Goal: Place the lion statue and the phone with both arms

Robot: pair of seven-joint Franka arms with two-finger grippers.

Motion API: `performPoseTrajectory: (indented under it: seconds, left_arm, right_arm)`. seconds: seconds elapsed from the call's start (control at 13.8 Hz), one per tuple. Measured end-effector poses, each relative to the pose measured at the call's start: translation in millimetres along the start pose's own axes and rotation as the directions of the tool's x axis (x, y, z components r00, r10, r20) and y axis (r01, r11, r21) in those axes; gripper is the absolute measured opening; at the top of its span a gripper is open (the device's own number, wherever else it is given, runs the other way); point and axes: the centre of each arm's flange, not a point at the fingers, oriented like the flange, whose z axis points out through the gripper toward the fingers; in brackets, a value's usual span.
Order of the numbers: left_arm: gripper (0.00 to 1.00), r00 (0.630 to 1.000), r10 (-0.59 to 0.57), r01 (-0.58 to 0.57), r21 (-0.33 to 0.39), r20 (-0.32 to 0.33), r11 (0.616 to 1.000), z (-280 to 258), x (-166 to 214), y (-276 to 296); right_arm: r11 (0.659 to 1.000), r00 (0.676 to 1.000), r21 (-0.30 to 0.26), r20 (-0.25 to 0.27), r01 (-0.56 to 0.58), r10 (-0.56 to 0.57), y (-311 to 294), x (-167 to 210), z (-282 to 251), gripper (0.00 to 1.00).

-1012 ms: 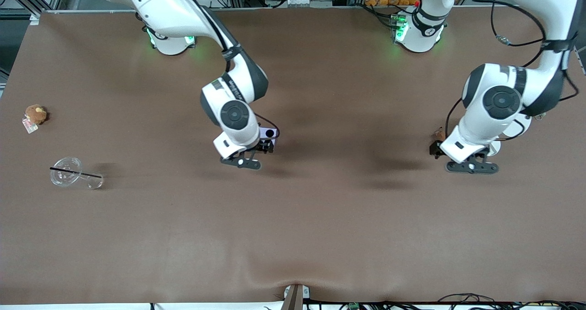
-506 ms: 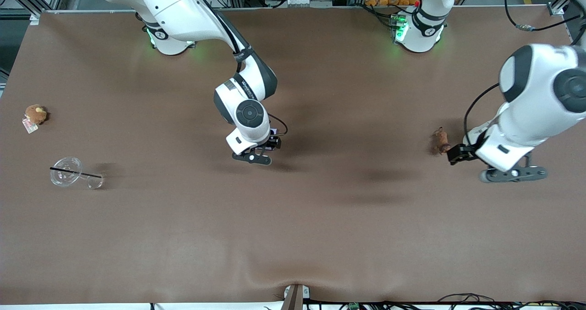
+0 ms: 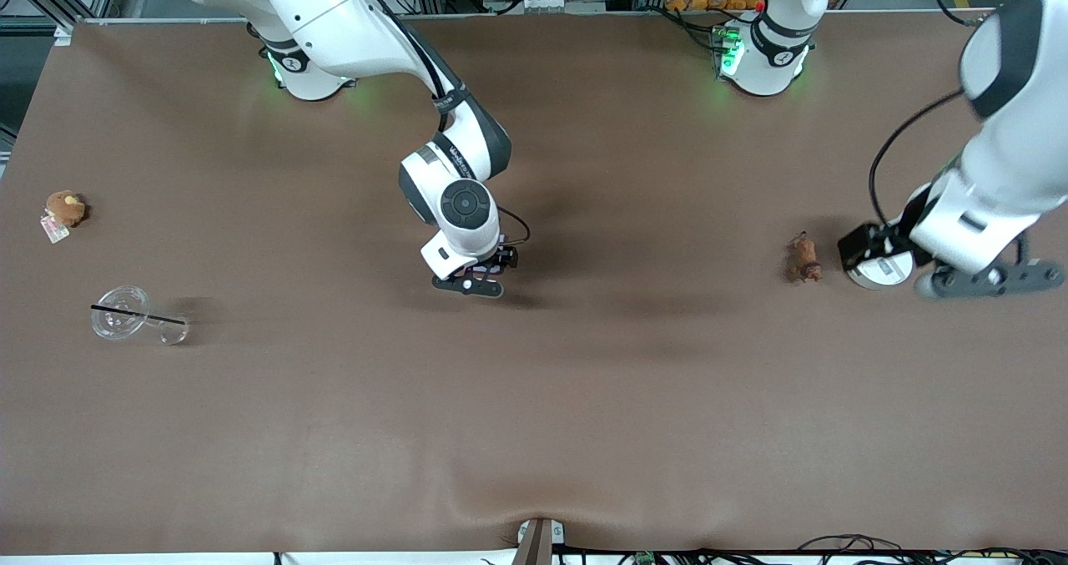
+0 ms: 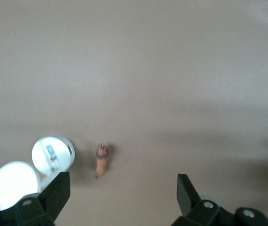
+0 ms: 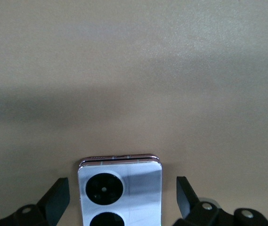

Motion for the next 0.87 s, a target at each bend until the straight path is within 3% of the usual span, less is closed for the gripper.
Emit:
performPoseTrajectory:
  seconds: [0.22, 0.51, 0.87]
  left_arm:
    - [1.00, 0.999, 0.030, -0.030, -0.009, 0.020, 0.999, -31, -16, -40]
    - [1.00, 0.995, 0.028, -0.027, -0.003, 0.095, 1.000, -63, -52, -62]
    - [1.00, 0.995, 0.051, -0.051, -0.003, 0.083, 0.999, -82, -74, -67]
  right_arm:
    - [1.000, 1.000, 0.003, -0.005, 0.001, -0.001, 1, -1, 5, 1.00]
    - [1.000, 0.999, 0.025, -0.031, 0.008, -0.007, 1, -6, 25, 1.00]
    - [1.000, 0.999, 0.025, -0.032, 0.009, -0.008, 0, -6, 27, 1.00]
